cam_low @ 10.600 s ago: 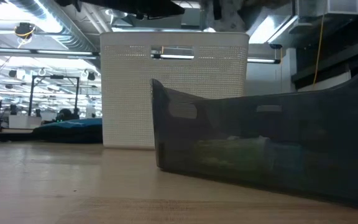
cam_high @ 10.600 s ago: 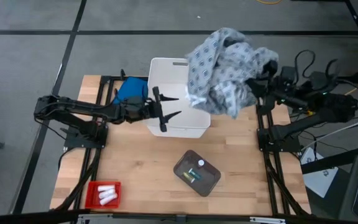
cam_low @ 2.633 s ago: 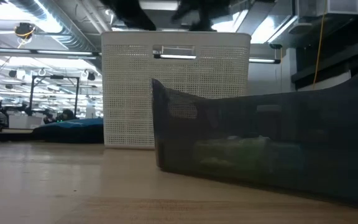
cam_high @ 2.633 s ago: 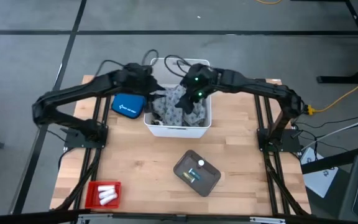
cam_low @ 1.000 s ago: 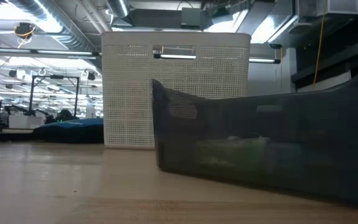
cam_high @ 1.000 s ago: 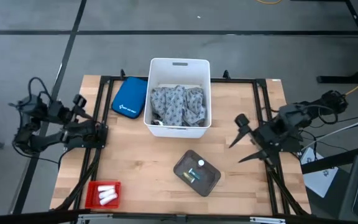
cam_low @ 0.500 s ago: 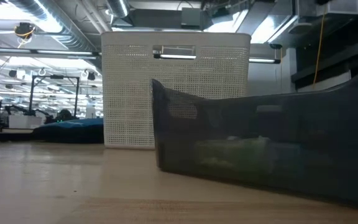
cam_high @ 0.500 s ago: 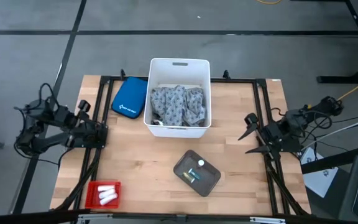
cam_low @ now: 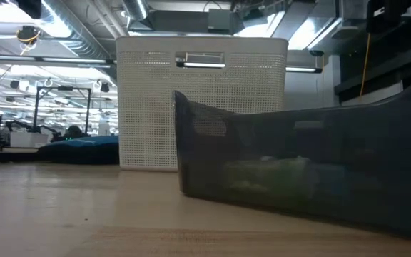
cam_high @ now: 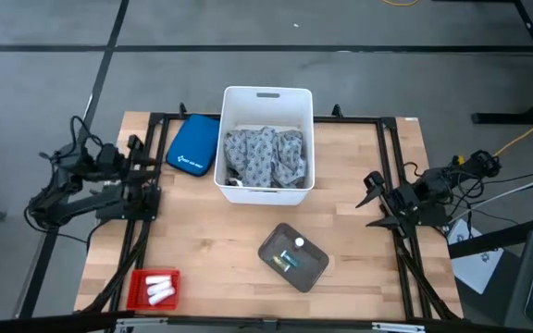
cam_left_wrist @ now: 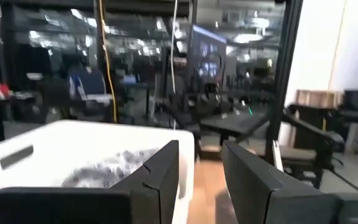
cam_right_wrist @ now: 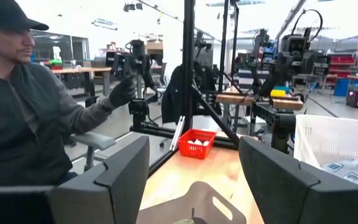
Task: Pick & place medical supplies in basket/bin
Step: Return to Home Position
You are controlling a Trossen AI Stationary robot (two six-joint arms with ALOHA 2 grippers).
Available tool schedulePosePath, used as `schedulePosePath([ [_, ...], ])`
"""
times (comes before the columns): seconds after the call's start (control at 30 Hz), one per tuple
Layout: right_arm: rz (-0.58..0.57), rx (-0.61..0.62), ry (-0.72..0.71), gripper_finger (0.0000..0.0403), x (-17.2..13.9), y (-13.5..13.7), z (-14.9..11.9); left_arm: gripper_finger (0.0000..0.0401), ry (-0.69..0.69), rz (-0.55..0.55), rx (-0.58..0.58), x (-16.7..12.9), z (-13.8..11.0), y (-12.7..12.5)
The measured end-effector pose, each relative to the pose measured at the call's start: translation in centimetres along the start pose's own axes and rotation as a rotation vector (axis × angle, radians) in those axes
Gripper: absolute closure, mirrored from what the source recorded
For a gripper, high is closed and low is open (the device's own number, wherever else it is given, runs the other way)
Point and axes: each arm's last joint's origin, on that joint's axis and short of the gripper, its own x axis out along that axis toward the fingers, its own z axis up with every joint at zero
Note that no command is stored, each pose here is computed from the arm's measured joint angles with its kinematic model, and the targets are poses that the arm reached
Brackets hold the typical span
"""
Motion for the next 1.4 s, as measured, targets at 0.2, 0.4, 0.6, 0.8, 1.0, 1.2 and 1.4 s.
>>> schedulePosePath([
  [0.2,0.001,-0.001,-0.008,0.0154,0.0,0.0,-0.3,0.0281,-0.116,0.02,0.068,2.1,-2.0,0.9],
  [0.4,-0.01,-0.021,0.006,0.0154,0.1,0.0,-1.1,0.0281,-0.083,0.159,0.051,4.3,-7.0,2.3],
  [0.6,-0.203,-0.026,0.088,0.0154,0.1,-0.5,-5.1,0.0281,-0.015,0.349,0.07,5.1,-11.2,3.5],
  [0.8,-0.26,-0.028,0.103,0.0154,-0.2,-0.7,-6.6,0.0281,0.072,0.471,0.097,5.3,-13.4,4.1],
  [1.0,-0.343,0.014,0.191,0.0154,-0.4,-0.9,-7.7,0.0281,0.072,0.524,0.111,5.3,-13.4,4.3],
  [1.2,-0.341,0.009,0.189,0.0154,-0.4,-0.9,-7.7,0.0281,0.077,0.508,0.109,5.3,-13.4,4.2],
  [1.4,-0.327,-0.009,0.195,0.0154,-0.4,-0.8,-7.7,0.0281,0.075,0.507,0.107,5.3,-13.4,4.2],
])
